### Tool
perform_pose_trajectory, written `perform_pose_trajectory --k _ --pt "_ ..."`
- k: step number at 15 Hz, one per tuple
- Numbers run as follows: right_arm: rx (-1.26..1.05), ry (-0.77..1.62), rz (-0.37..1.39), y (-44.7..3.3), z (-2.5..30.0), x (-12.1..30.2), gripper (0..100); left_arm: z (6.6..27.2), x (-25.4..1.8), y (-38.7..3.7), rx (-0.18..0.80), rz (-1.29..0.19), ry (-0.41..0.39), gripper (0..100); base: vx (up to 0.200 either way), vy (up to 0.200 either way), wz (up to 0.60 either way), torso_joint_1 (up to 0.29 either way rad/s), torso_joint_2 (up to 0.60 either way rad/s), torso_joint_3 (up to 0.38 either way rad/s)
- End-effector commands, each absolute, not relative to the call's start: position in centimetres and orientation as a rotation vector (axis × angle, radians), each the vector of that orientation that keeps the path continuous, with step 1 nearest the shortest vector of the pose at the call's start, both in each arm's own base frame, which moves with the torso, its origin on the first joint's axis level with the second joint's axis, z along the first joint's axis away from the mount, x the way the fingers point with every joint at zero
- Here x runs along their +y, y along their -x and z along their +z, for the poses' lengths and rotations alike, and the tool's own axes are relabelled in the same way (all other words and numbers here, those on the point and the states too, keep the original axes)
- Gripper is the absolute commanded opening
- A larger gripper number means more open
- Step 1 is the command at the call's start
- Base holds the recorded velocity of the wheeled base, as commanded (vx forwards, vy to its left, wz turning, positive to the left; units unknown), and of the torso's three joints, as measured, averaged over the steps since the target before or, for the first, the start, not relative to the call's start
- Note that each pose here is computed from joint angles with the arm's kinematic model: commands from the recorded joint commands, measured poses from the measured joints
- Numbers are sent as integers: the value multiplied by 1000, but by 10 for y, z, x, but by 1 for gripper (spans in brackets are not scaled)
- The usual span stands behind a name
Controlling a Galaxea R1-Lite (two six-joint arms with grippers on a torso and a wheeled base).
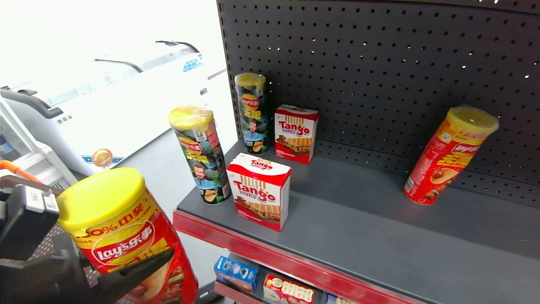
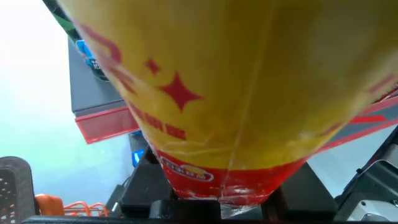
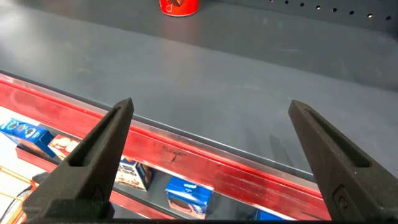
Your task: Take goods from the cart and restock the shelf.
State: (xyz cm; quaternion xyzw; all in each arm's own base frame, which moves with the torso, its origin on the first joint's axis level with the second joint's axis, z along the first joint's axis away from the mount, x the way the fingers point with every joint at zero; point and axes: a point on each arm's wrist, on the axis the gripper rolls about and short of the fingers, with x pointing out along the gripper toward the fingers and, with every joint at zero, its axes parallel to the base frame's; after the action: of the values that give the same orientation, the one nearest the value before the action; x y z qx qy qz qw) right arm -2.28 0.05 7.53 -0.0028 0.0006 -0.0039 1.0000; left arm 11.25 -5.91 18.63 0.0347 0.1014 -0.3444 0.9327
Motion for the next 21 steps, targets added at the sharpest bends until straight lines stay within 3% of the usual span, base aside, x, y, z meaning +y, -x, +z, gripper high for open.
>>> perform_pose_trajectory --k 1,3,12,21 --pt "2 6 -8 23 75 1 100 189 -58 -107 184 -716 -70 0 0 0 0 0 0 0" --pt "2 6 -8 23 75 1 100 190 -60 -107 183 -728 -71 0 0 0 0 0 0 0" --pt "2 6 -8 23 75 1 100 188 -63 -105 186 -762 -75 0 0 0 -600 3 2 2" --pt "2 6 -8 23 75 1 100 190 -59 -100 165 -750 -70 0 0 0 0 0 0 0"
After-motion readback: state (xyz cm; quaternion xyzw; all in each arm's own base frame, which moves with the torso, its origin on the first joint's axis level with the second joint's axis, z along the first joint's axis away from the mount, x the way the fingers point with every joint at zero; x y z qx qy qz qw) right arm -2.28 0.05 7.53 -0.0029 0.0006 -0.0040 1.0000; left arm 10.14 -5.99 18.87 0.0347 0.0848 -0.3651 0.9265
